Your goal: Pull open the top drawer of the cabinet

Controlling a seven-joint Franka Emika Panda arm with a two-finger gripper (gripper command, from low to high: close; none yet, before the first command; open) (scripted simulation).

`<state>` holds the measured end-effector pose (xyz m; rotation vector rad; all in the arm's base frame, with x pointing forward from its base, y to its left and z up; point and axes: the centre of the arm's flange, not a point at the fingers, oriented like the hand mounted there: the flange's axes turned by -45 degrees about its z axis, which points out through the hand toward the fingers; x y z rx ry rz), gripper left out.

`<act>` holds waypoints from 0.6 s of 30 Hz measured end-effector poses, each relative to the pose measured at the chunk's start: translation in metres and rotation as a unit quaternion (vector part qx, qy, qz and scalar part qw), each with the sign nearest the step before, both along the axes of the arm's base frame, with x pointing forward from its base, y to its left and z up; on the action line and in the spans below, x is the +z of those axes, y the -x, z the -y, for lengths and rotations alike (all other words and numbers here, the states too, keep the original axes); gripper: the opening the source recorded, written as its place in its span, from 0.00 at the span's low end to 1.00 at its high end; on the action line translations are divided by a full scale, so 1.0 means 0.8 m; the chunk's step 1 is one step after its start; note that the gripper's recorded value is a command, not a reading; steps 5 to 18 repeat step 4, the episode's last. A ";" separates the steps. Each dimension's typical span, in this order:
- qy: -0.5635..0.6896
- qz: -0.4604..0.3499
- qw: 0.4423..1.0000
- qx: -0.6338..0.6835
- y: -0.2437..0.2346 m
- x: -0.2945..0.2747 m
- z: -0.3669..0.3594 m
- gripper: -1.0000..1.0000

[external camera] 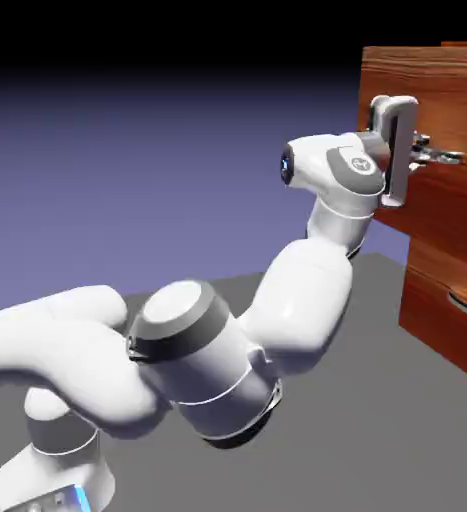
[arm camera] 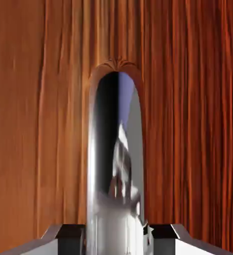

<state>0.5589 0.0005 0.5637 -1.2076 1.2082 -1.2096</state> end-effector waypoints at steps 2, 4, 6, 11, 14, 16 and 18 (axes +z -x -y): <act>0.000 0.000 1.000 0.000 0.018 0.000 0.000 1.00; 0.000 -0.001 1.000 0.000 0.018 0.000 0.000 1.00; 0.000 -0.001 1.000 0.000 0.018 0.000 0.000 1.00; 0.000 -0.001 1.000 0.000 0.018 0.000 0.000 1.00; 0.000 -0.001 1.000 0.000 0.018 0.000 0.000 1.00; 0.000 -0.001 1.000 0.000 0.018 0.000 0.000 1.00; 0.000 -0.001 1.000 0.000 0.018 0.000 0.000 1.00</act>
